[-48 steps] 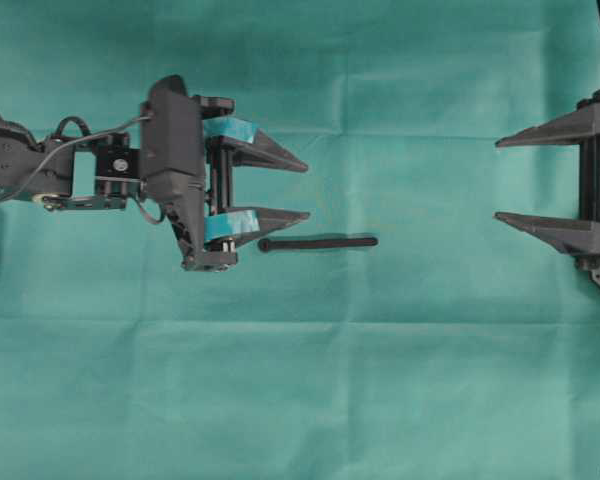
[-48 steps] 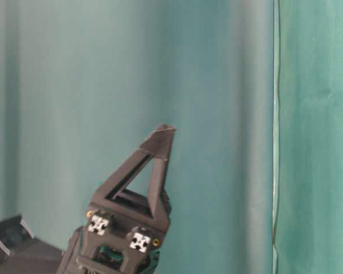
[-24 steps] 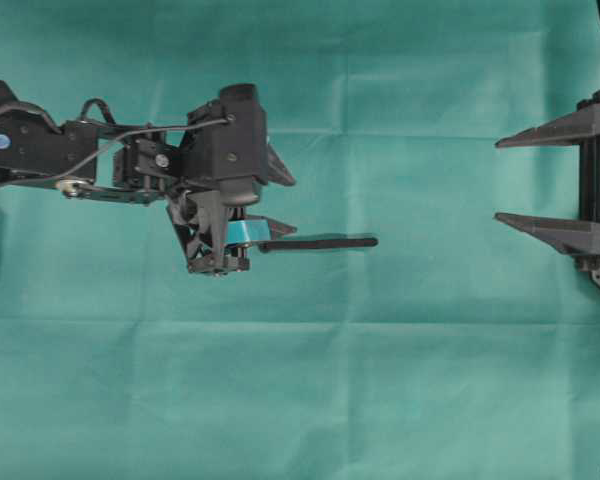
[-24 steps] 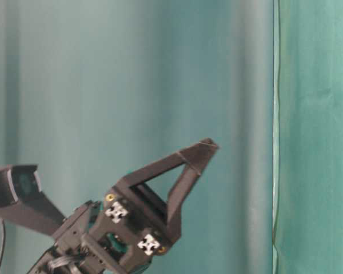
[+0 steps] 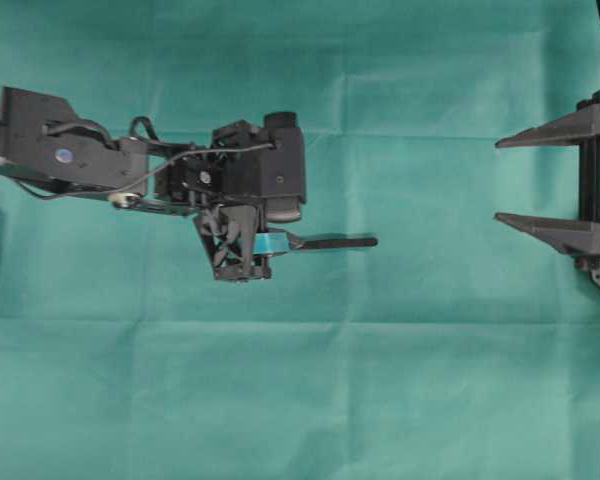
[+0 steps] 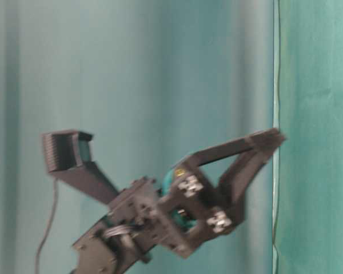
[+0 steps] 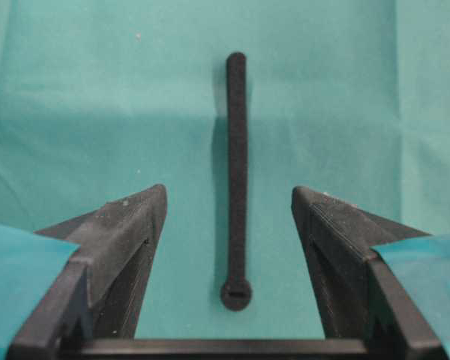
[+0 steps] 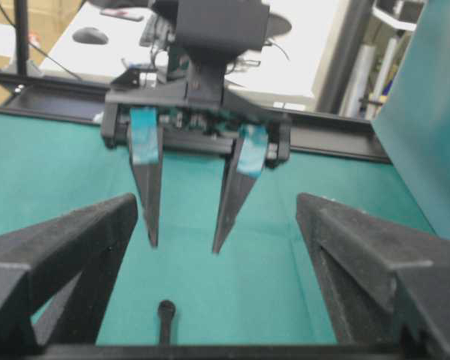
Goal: Peel off the Velcro with your right arm.
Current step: 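Lower the left gripper and close it on the strap's left end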
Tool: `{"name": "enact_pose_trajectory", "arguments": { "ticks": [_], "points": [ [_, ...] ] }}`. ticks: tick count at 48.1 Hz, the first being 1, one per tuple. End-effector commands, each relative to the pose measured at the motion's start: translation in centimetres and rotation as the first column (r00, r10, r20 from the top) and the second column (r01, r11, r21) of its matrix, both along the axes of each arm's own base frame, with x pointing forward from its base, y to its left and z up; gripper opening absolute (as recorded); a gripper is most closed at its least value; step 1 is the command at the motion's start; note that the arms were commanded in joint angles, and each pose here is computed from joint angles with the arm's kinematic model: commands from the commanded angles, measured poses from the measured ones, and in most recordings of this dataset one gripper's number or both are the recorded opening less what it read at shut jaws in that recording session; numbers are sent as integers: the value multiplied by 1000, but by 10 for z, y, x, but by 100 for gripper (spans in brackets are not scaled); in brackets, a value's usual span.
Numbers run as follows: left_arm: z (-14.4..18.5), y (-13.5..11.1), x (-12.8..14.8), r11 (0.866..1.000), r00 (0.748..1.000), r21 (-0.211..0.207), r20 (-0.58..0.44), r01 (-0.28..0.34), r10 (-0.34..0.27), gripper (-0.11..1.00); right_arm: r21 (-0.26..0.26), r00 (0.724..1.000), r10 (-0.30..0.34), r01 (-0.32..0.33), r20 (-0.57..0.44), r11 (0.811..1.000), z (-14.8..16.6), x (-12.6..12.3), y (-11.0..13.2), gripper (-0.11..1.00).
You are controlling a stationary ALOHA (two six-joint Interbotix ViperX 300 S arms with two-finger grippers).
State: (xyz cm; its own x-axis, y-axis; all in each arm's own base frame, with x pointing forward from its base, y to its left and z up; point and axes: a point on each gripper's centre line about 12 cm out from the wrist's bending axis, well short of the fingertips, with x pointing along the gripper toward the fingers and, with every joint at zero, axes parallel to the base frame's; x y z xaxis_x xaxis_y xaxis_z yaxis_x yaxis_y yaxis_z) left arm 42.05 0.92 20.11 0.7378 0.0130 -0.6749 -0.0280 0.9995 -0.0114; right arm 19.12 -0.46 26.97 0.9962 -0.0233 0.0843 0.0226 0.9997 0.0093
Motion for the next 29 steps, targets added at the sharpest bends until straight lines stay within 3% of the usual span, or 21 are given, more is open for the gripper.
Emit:
{"name": "enact_pose_trajectory", "arguments": {
  "ticks": [1,29],
  "points": [
    [6,-1,8,1000,999,1,43,3,-3,66,0,1000,1,-1,17,1000,5,1,0,82],
    [-60,1,24,1000,1000,2,-29,-1,1,66,0,1000,-1,1,20,1000,4,1,0,82]
  ]
}}
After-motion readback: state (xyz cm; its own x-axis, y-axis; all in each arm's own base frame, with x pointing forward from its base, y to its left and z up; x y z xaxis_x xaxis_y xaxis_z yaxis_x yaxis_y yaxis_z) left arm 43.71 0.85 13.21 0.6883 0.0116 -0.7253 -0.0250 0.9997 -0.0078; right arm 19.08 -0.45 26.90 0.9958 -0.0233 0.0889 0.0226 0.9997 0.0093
